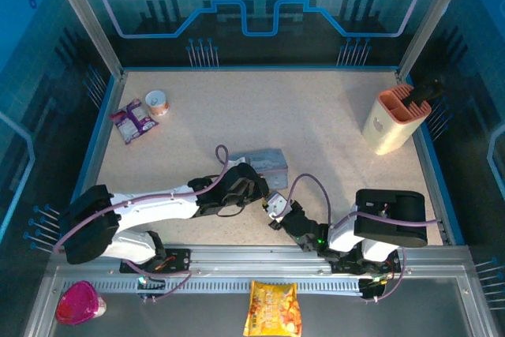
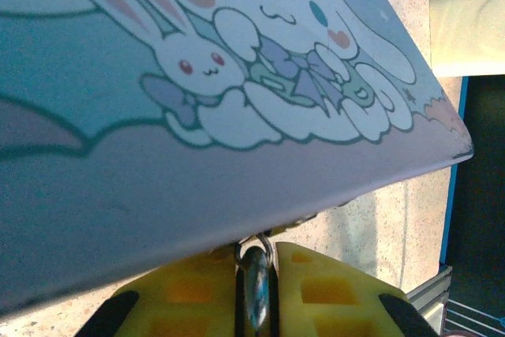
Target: Unlock a padlock with a key
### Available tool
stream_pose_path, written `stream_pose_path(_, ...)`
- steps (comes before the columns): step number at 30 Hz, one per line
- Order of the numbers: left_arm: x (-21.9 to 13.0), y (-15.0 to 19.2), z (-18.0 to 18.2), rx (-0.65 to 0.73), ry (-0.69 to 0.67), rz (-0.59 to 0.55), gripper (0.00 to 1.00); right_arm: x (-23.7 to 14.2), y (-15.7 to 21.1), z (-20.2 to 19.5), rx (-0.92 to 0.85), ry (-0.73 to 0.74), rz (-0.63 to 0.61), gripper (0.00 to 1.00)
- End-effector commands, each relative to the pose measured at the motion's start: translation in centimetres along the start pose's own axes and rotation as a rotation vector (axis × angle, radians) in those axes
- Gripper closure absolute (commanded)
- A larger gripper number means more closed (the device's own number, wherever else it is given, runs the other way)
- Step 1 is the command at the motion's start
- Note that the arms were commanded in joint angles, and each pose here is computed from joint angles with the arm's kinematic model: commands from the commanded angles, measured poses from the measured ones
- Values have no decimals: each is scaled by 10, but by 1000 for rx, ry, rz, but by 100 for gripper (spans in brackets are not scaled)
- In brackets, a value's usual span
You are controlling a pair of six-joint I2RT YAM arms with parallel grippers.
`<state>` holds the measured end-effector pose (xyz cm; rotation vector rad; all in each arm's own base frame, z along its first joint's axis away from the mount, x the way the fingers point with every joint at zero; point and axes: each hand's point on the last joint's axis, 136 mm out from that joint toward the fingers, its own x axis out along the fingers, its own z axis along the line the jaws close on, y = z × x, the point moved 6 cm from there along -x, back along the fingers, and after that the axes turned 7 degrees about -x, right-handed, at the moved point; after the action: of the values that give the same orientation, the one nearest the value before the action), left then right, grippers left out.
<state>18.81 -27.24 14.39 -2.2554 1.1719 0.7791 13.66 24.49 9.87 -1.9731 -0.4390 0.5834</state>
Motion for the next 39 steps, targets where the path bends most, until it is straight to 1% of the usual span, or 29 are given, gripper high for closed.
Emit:
stream_pose_path(1,-2,19,7,10,-12,91,100,4,-42,-10,174,39,-158,82)
stream_pose_path(10,-4,16,10,16,-9,72,100,3,-35,-9,199,28,-141,94)
stream_pose_path(14,-2,16,10,25,0,70,100,3,-35,-8,247,17,-132,100)
stream_pose_path(18,-1,16,12,42,17,61,100,0,-32,-10,387,-7,-123,100)
stream_pose_path(22,2,14,14,53,36,59,100,0,-26,-7,563,-66,-65,100)
stream_pose_path(24,3,14,15,64,44,57,100,-2,-24,-7,626,-95,-57,100)
stream_pose_path(29,4,10,16,84,61,49,100,-5,-16,-11,738,-139,-22,100)
stream_pose_path(32,4,8,15,96,67,47,100,-4,-18,-8,702,-156,9,100)
stream_pose_path(35,4,7,16,105,62,47,86,-1,-16,-8,648,-126,82,100)
stream_pose_path(39,-2,-2,25,104,14,18,62,-4,-10,-13,630,-86,114,100)
